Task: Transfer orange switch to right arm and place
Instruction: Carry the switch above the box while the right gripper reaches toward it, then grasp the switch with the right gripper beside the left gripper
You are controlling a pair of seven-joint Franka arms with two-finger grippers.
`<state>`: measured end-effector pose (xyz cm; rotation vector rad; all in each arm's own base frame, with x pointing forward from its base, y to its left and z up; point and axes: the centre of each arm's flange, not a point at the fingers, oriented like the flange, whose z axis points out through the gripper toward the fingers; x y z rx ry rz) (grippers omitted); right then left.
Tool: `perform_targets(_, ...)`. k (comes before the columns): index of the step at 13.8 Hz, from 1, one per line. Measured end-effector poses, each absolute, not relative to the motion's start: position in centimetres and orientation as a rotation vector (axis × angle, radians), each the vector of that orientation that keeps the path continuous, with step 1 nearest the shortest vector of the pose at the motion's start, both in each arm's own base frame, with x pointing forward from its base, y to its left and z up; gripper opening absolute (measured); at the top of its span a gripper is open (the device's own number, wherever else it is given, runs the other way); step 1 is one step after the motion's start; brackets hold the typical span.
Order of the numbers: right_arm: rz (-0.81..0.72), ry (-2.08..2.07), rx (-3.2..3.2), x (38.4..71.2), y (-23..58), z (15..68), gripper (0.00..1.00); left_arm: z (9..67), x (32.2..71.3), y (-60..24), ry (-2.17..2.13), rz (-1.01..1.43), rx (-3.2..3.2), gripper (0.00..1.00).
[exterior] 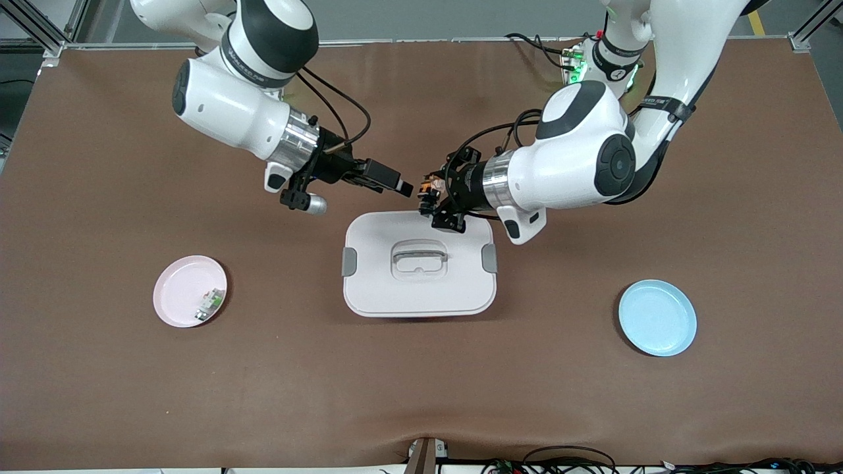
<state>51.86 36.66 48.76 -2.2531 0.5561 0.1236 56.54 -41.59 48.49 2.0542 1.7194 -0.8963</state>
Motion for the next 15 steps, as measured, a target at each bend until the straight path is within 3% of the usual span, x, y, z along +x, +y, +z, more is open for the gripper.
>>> perform_targets(12, 0.180, 0.547, -2.270, 51.6, 40.6, 46.9, 1.00, 48.8, 55.5, -43.1, 1.696, -0.901, 2.073, 0.72)
perform_targets(14, 0.181, 0.544, -2.272, 51.5, 40.8, 46.9, 0.96, 48.9, 55.5, -43.1, 1.697, -0.900, 2.070, 0.72)
perform_targets(15, 0.183, 0.544, -2.272, 51.5, 40.8, 46.8, 0.85, 49.0, 55.6, -43.1, 1.703, -0.901, 2.065, 0.72)
